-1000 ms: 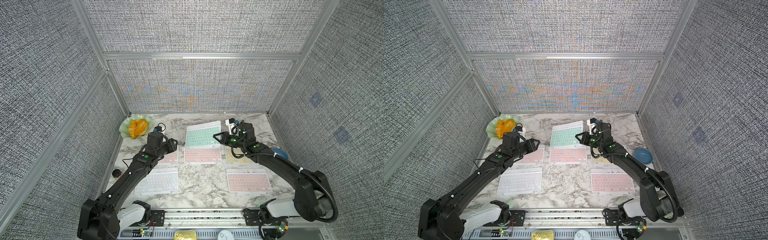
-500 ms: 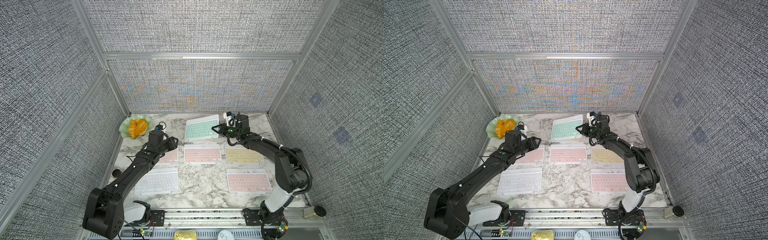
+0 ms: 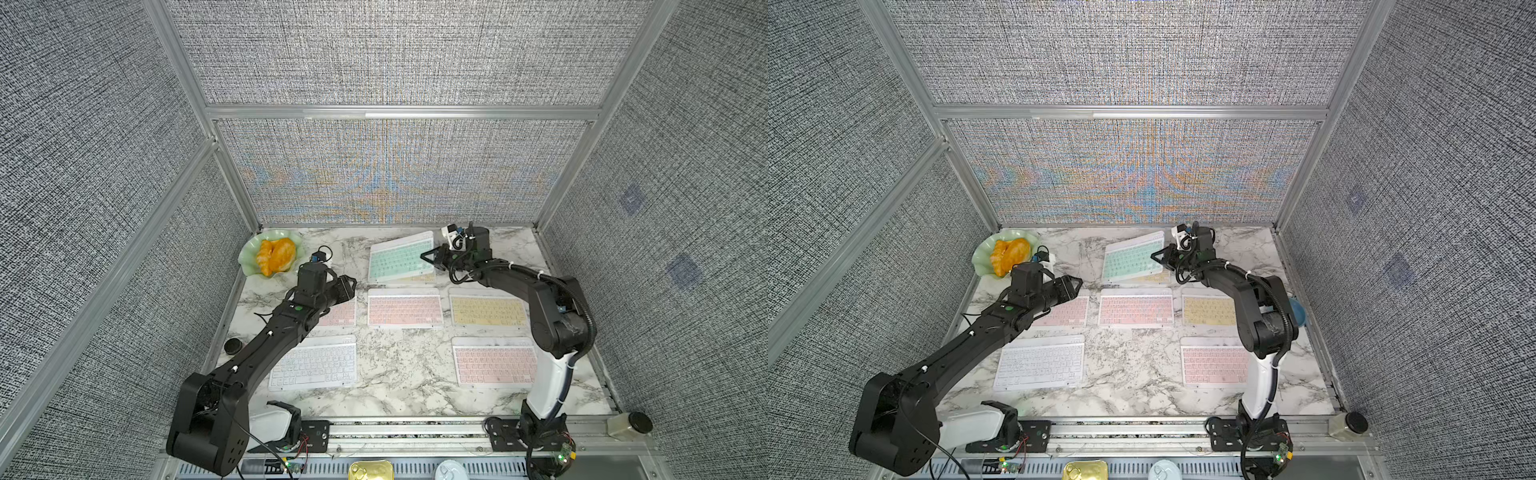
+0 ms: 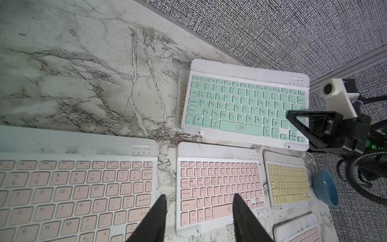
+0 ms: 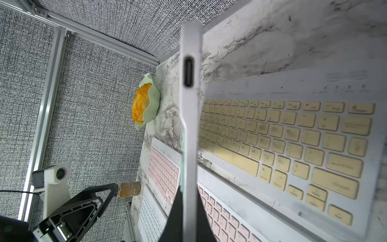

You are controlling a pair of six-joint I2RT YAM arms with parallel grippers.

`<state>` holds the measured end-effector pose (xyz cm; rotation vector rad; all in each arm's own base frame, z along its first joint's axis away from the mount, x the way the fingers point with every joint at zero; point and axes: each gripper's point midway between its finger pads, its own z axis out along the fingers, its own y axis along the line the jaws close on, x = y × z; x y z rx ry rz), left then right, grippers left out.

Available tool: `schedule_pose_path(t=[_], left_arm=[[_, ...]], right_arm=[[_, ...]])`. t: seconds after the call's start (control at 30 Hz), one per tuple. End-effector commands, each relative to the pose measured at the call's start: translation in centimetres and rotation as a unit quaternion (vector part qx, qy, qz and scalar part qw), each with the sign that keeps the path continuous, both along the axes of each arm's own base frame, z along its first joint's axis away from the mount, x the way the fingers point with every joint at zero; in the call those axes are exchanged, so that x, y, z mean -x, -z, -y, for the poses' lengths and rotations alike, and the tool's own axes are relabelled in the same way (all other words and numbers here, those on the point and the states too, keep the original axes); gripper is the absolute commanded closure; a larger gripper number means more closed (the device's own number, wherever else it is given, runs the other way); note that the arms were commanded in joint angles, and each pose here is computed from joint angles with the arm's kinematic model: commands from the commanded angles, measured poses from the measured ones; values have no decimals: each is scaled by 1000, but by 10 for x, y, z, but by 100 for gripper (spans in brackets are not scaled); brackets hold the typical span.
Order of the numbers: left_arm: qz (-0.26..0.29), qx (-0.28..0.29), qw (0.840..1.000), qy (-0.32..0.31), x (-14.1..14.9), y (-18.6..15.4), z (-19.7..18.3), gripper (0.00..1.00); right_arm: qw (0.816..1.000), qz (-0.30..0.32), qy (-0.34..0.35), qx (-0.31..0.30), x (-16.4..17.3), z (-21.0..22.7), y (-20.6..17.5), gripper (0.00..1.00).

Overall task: Stack the numeric keypads
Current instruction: Place the numeric keypad at the numeric keypad.

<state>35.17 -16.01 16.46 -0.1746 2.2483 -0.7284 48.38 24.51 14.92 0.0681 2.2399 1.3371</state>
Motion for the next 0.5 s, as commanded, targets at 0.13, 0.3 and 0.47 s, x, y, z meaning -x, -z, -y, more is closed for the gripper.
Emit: schedule_pose_path(t=[0.13, 0.3, 0.47], left_arm=[[4, 1, 1000, 5, -3, 1, 2, 49], [-19, -3, 1000, 5, -3, 8, 3, 49], [-40, -9, 999, 11, -2, 13, 4, 49]], right_arm=[[1000, -31, -2, 0, -7, 5, 18, 100], [998, -54, -5, -10, -12, 9, 29, 100], [998, -67, -7, -11, -16, 17, 36, 97]])
